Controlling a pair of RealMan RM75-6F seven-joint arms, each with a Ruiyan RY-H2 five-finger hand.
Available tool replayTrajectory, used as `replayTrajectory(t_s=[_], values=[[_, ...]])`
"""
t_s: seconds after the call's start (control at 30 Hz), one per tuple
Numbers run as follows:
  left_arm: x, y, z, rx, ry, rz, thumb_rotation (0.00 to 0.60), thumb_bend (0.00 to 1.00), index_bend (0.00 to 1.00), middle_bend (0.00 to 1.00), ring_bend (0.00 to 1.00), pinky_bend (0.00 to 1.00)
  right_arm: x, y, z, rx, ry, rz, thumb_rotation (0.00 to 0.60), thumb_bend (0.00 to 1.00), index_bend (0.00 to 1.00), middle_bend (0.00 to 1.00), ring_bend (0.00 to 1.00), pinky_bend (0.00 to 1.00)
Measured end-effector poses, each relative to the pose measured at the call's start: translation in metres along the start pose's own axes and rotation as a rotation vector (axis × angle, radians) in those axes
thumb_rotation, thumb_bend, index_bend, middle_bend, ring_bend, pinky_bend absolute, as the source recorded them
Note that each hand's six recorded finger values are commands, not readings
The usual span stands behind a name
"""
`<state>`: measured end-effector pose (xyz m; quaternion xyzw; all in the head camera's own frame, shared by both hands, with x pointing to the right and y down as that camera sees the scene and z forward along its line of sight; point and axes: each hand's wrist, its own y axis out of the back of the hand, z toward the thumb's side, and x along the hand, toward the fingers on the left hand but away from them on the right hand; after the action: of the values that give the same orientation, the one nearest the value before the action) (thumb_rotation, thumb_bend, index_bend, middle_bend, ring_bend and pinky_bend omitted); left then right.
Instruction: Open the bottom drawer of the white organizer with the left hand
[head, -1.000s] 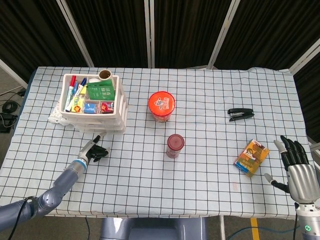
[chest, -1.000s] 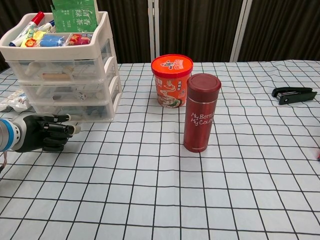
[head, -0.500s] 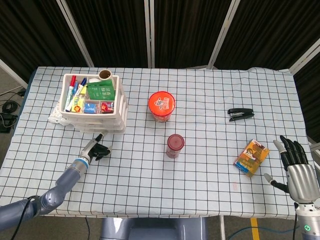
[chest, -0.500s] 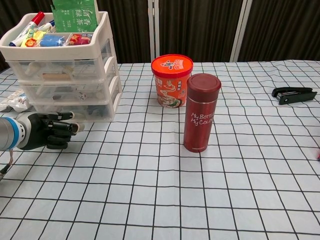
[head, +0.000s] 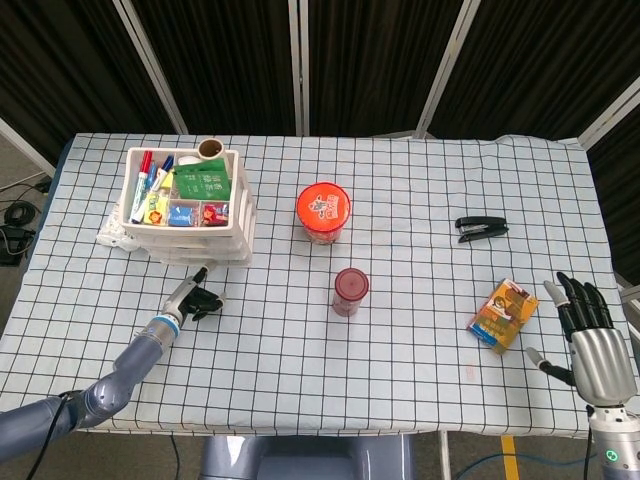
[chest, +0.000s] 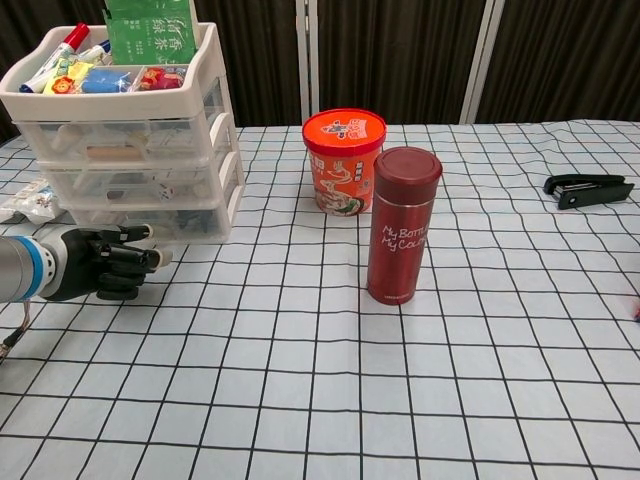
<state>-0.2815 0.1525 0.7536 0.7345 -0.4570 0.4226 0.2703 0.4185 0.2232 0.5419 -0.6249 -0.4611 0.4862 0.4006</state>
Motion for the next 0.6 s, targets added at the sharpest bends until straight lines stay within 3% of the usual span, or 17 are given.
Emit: replayTrajectory(t_s=[0.6], values=[[-0.01,-0.006,-0.001,0.003,-0.026,-0.027,0.6,0.55,0.12,0.97,1.0,0.93,0.001,-0.001,0.002,0.002,0.003,0.002,0.6,0.05,0.03,0.0,0.0,0.0]])
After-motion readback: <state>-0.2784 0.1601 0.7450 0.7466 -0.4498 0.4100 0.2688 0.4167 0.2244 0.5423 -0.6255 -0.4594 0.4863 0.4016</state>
